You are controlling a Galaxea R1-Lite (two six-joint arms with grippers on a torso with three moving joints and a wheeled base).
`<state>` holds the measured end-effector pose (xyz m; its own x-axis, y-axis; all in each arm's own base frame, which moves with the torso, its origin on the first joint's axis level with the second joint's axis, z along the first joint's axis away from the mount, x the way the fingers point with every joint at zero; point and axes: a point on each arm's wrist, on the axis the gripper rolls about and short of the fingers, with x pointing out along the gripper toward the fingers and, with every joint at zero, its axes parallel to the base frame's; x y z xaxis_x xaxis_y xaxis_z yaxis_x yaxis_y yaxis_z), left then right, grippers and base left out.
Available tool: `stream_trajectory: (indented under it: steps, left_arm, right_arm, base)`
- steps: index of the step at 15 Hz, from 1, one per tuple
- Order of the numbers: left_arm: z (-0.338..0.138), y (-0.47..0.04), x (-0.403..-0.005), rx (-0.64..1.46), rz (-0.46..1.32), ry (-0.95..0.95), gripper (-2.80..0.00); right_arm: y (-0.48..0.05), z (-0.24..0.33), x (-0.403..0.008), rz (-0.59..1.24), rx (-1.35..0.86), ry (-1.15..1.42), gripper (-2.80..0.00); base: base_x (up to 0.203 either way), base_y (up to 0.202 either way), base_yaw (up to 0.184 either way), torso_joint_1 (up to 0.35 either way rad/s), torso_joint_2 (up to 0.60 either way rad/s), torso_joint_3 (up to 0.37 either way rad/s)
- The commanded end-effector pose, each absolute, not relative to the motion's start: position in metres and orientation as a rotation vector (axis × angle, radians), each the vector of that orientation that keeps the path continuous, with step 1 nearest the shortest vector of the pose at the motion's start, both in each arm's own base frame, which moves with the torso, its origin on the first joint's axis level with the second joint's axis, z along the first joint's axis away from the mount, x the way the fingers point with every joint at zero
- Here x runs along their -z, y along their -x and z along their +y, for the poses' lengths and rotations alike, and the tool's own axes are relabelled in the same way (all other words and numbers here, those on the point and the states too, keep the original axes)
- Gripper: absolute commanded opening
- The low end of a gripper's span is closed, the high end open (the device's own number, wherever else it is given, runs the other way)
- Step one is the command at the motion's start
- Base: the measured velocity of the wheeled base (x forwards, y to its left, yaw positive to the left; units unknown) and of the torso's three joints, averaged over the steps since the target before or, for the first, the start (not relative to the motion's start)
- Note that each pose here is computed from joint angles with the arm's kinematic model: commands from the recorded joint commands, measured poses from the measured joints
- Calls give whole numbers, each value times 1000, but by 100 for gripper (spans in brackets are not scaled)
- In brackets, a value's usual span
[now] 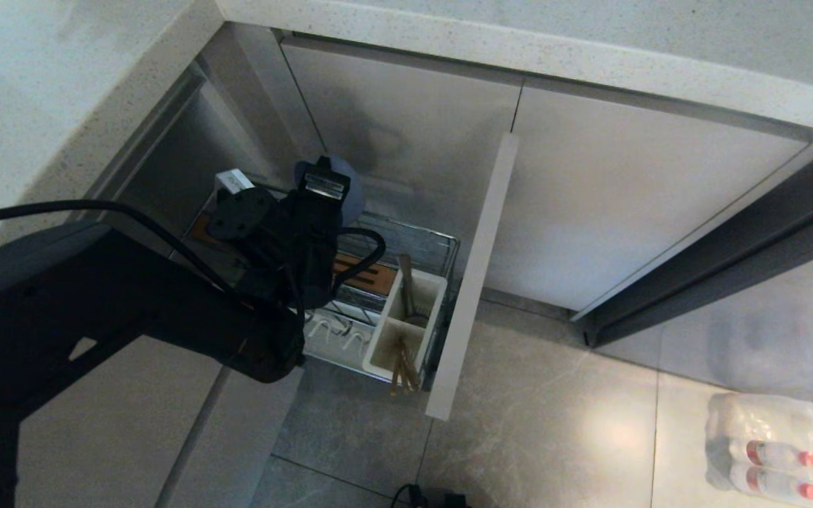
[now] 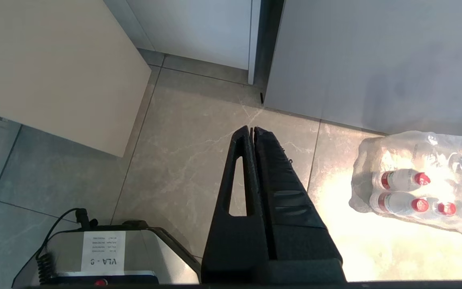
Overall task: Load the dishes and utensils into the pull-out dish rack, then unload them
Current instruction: Pick up the bowl and place it in the cupboard
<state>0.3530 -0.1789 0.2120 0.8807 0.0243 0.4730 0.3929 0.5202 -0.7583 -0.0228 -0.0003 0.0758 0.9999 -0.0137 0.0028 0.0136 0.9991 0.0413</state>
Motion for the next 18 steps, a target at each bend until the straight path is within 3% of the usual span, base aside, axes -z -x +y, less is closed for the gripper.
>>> stream_trajectory:
  steps: [1, 18]
  left_arm:
    - [-181, -357, -209, 232, -466, 1019, -280]
    - [-184, -365, -187, 205, -414, 1011, -280]
  right_arm:
    - [23, 0, -76, -2, 14, -41, -280]
    - [23, 0, -76, -3, 14, -41, -280]
  base:
    - [0, 0, 0, 0, 0, 0]
    - [0, 0, 0, 0, 0, 0]
